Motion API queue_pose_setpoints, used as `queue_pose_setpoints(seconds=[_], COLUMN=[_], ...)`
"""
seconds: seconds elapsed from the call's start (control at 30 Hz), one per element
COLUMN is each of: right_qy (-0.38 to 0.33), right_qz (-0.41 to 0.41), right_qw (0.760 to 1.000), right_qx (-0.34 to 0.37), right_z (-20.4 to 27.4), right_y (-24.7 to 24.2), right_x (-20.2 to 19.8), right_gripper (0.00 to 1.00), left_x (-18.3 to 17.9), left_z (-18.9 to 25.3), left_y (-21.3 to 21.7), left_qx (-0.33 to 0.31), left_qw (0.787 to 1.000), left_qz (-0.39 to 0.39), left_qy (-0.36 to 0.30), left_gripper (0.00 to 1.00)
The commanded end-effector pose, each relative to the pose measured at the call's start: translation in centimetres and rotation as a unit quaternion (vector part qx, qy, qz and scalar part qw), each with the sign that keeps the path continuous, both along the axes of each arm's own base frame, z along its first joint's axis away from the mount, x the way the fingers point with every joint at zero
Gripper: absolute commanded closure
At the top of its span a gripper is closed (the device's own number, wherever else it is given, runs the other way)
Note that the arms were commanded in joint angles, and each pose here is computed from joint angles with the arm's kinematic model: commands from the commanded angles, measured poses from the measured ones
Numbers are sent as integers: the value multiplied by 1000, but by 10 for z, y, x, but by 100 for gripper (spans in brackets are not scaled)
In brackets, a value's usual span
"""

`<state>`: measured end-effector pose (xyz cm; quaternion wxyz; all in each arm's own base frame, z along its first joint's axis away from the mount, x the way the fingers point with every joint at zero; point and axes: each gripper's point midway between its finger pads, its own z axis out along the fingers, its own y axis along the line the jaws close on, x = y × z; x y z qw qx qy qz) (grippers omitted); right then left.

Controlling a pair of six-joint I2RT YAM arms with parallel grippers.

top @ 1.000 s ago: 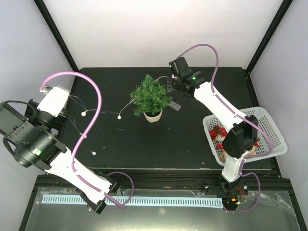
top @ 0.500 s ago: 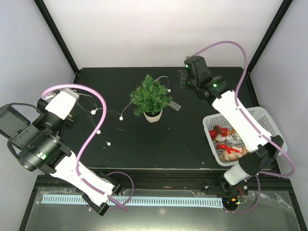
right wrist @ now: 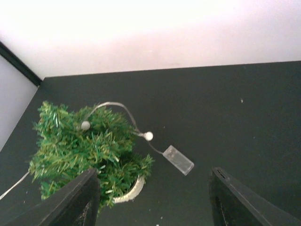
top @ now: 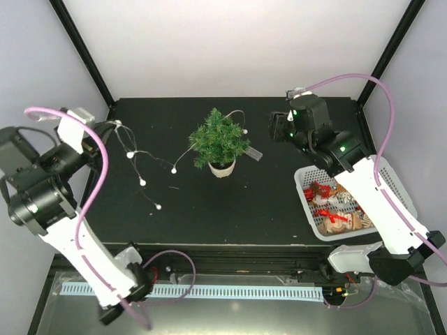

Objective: Decorate the small christmas tree

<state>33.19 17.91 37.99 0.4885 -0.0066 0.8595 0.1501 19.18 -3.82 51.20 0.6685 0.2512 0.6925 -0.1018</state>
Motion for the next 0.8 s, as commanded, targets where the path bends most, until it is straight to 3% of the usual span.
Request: queue_pose_setpoints(seconds=[0.0, 0.17, 0.33, 0.6, 0.77], right_qy=[16, 19, 24, 69, 82], right_qz=[34, 82, 151, 221, 215], right_qw=[999, 996, 988, 973, 973], right_qx=[-7, -6, -2, -1, 1], right_z=[-7, -8, -10, -36, -44], right_y=[6, 18, 43, 75, 71], right_x=[-20, -47, -84, -130, -136], right_gripper=[36, 36, 37, 38, 38], left_x=[33, 58, 73, 78, 66], left_z=[-28, -56, -92, -132, -158], left_y=[3, -12, -34, -50, -49], left_qx=[-1, -21, 32, 96, 193], left_qw=[996, 985, 973, 930, 914], left_qz=[9, -37, -57, -93, -85], left_qy=[90, 165, 221, 342, 347], left_gripper=[98, 98, 98, 99, 98])
